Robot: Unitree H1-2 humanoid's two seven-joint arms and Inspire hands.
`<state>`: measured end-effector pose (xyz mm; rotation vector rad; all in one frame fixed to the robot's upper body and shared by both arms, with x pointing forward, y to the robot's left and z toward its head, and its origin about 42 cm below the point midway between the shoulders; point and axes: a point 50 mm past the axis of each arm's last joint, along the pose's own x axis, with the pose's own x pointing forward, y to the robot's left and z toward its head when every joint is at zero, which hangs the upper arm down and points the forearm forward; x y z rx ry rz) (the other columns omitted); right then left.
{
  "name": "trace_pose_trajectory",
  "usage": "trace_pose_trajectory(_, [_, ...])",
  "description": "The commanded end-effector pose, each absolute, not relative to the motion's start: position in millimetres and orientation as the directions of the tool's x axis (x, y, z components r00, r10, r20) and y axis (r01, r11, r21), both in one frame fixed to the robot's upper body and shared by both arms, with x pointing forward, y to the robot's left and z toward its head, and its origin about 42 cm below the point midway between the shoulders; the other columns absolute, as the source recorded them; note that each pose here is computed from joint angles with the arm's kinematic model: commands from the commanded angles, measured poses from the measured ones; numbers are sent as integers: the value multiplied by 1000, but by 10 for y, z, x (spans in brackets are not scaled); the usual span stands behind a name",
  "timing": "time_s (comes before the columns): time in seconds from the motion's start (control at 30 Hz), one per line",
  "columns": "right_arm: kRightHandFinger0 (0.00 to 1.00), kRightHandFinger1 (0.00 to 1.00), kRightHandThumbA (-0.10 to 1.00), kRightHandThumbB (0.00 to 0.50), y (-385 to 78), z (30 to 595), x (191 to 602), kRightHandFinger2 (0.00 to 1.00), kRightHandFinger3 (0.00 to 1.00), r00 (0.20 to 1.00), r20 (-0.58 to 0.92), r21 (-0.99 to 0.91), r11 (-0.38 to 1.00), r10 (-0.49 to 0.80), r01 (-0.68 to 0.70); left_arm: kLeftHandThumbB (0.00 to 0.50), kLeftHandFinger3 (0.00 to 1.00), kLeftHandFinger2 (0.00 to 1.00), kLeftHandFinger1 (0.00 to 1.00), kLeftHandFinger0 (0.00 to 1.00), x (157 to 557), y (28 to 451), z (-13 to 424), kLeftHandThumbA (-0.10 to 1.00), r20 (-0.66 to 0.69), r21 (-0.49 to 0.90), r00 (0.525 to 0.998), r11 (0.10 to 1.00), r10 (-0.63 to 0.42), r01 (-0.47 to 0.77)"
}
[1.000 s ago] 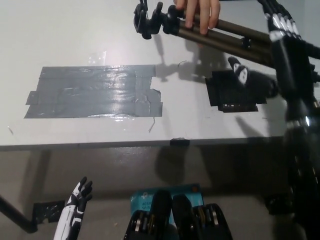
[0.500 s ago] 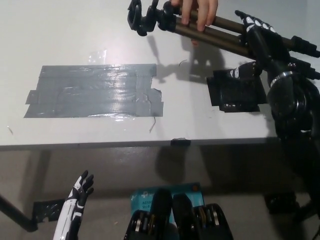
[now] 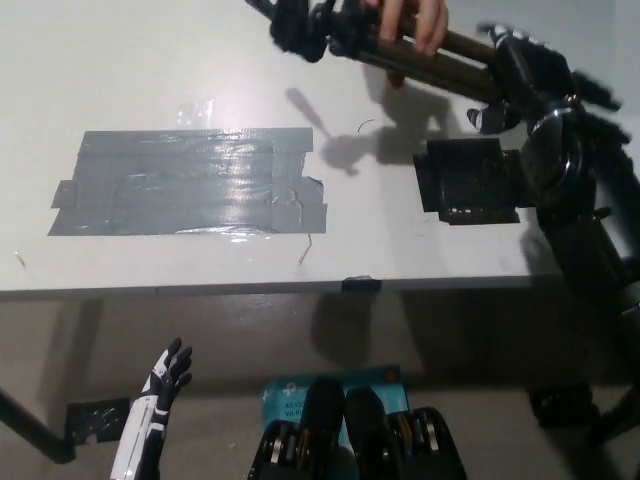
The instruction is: A person hands a tripod to the robot which it grabs with its right hand and places in the middle of the table in front of it
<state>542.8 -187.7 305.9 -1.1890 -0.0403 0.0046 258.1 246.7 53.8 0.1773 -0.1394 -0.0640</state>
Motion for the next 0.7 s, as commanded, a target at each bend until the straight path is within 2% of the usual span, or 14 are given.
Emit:
trace_pose_trajectory(0.0, [0, 202, -100, 228, -1841, 3754, 5617, 565, 601, 744, 664, -730, 281, 76, 623, 287, 1000, 1000, 1000, 1000, 2659, 2474, 662, 1000, 182, 214, 978, 975, -106, 65])
trace_pose_trajectory(0.03, [0, 343, -100, 219, -1866, 3740, 5617, 745, 781, 735, 673, -721, 293, 79, 628, 292, 1000, 1000, 1000, 1000, 2682, 2465, 670, 1000, 184, 214, 977, 975, -107, 66])
trace_pose_trajectory(0.1, [0, 400, -100, 234, -1874, 3706, 5613, 783, 845, 732, 676, -719, 291, 82, 631, 291, 1000, 1000, 1000, 1000, 2692, 2453, 674, 1000, 185, 212, 977, 975, -107, 67])
trace_pose_trajectory(0.13, [1, 458, -100, 234, -1872, 3689, 5604, 784, 841, 731, 676, -719, 292, 86, 631, 286, 1000, 1000, 1000, 1000, 2691, 2452, 675, 1000, 186, 215, 977, 974, -108, 67])
trace_pose_trajectory(0.17, [0, 464, -100, 253, -1862, 3660, 5591, 772, 820, 729, 678, -718, 298, 95, 629, 284, 1000, 1000, 1000, 1000, 2684, 2452, 670, 1000, 188, 215, 976, 974, -108, 66])
trace_pose_trajectory(0.3, [15, 496, -100, 241, -1856, 3598, 5555, 814, 848, 721, 684, -711, 328, 114, 622, 268, 1000, 1000, 1000, 1000, 2655, 2460, 651, 996, 188, 206, 976, 976, -107, 68])
trace_pose_trajectory(0.4, [30, 527, -100, 237, -1883, 3607, 5538, 835, 883, 709, 696, -696, 349, 115, 627, 277, 1000, 1000, 1000, 1000, 2658, 2453, 644, 987, 187, 209, 976, 975, -108, 68])
trace_pose_trajectory(0.5, [27, 528, -100, 231, -1913, 3610, 5524, 847, 891, 701, 703, -691, 352, 122, 632, 287, 1000, 1000, 1000, 984, 2673, 2447, 648, 981, 187, 216, 976, 974, -114, 72])
trace_pose_trajectory(0.63, [0, 481, -100, 245, -1955, 3516, 5478, 814, 848, 684, 715, -684, 345, 143, 643, 282, 1000, 1000, 1000, 968, 2658, 2440, 633, 976, 184, 216, 976, 973, -118, 77])
trace_pose_trajectory(0.67, [0, 483, -100, 230, -1969, 3488, 5469, 813, 850, 687, 712, -688, 340, 145, 641, 282, 1000, 1000, 1000, 966, 2656, 2438, 630, 976, 182, 218, 976, 973, -120, 79])
